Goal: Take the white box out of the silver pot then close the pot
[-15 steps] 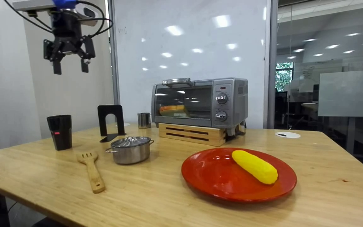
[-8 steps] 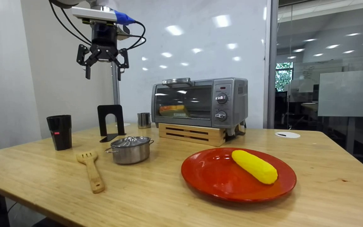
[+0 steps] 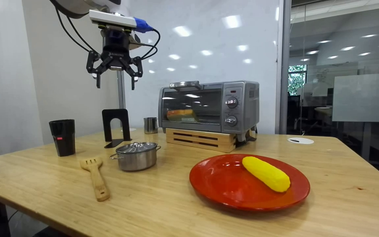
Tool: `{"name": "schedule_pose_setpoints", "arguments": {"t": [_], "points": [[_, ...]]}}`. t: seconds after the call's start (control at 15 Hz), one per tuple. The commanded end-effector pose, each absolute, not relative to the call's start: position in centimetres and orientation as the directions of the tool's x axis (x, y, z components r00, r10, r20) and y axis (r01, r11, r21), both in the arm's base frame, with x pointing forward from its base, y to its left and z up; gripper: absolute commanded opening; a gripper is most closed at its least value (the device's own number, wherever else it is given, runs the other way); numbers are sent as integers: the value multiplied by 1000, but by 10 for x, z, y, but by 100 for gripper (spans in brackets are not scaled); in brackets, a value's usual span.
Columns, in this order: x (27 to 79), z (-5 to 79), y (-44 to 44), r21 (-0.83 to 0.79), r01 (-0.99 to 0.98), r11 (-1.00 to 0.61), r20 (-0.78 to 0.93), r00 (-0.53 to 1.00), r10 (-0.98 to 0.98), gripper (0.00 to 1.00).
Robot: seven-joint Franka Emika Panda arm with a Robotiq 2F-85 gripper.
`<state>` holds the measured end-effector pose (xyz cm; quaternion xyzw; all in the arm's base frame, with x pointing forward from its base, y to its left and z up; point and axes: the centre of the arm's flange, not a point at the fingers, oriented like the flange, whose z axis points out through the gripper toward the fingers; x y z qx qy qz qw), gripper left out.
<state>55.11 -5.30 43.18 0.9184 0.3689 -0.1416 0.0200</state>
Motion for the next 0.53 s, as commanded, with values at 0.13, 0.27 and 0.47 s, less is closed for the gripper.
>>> {"name": "schedule_pose_setpoints", "arguments": {"t": [0.13, 0.27, 0.47], "points": [[551, 432, -53, -68, 683, -727, -275, 688, 672, 100], [549, 424, -55, -72, 733, -677, -269, 639, 721, 100], [555, 401, -67, -95, 795, -599, -260, 561, 786, 100]]}}
